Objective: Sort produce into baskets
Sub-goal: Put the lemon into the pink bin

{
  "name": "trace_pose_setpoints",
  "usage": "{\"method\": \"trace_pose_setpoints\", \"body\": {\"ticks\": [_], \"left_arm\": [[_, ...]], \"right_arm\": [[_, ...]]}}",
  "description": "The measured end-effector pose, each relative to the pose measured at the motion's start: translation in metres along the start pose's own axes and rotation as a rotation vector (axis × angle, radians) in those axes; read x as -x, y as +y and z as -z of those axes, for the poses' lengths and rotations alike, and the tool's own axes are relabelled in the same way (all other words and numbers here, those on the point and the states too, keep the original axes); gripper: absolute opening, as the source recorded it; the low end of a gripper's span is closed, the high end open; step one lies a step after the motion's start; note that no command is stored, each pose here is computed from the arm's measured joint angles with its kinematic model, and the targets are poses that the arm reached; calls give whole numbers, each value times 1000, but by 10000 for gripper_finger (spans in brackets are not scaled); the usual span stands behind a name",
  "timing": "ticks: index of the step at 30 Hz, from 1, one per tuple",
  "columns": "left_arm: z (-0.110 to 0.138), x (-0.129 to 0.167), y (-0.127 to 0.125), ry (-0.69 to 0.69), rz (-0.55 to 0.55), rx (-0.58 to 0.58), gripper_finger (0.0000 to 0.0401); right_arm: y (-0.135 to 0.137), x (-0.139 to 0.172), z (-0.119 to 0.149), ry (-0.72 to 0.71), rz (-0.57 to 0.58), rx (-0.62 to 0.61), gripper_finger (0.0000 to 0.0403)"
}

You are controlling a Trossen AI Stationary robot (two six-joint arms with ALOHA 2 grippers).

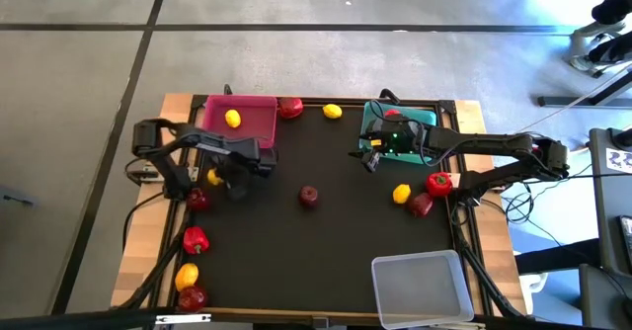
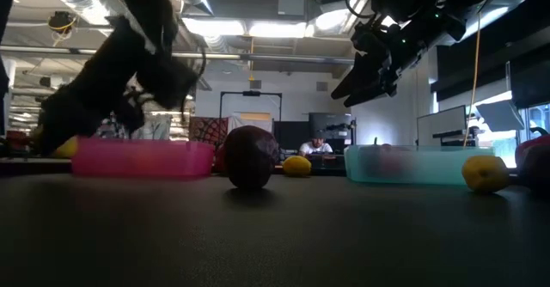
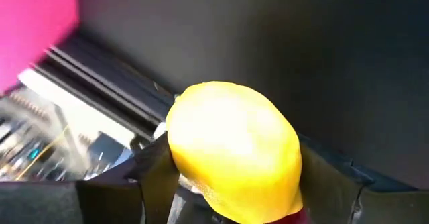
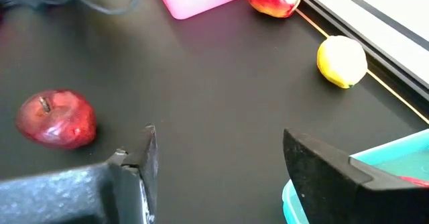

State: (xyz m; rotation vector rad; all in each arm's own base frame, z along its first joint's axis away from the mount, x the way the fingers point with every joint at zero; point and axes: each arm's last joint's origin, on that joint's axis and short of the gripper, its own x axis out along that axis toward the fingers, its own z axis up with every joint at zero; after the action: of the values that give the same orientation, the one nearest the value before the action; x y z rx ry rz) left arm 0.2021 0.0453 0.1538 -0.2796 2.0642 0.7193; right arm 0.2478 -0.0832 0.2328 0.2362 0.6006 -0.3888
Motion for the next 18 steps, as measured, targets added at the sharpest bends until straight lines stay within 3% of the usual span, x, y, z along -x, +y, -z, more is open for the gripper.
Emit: {"method": "trace_pose_setpoints", "body": {"ticks": [7, 10, 18], "left_arm": [[17, 45, 21, -265, 89, 65, 247], [27, 60, 34, -385, 80, 115, 247], [44, 77, 63, -644, 95, 269, 262]], "right_arm": [[0, 0, 0, 0, 0, 0, 237], [0, 0, 0, -1, 0, 0, 237], [0, 0, 0, -1, 0, 0, 237]]}}
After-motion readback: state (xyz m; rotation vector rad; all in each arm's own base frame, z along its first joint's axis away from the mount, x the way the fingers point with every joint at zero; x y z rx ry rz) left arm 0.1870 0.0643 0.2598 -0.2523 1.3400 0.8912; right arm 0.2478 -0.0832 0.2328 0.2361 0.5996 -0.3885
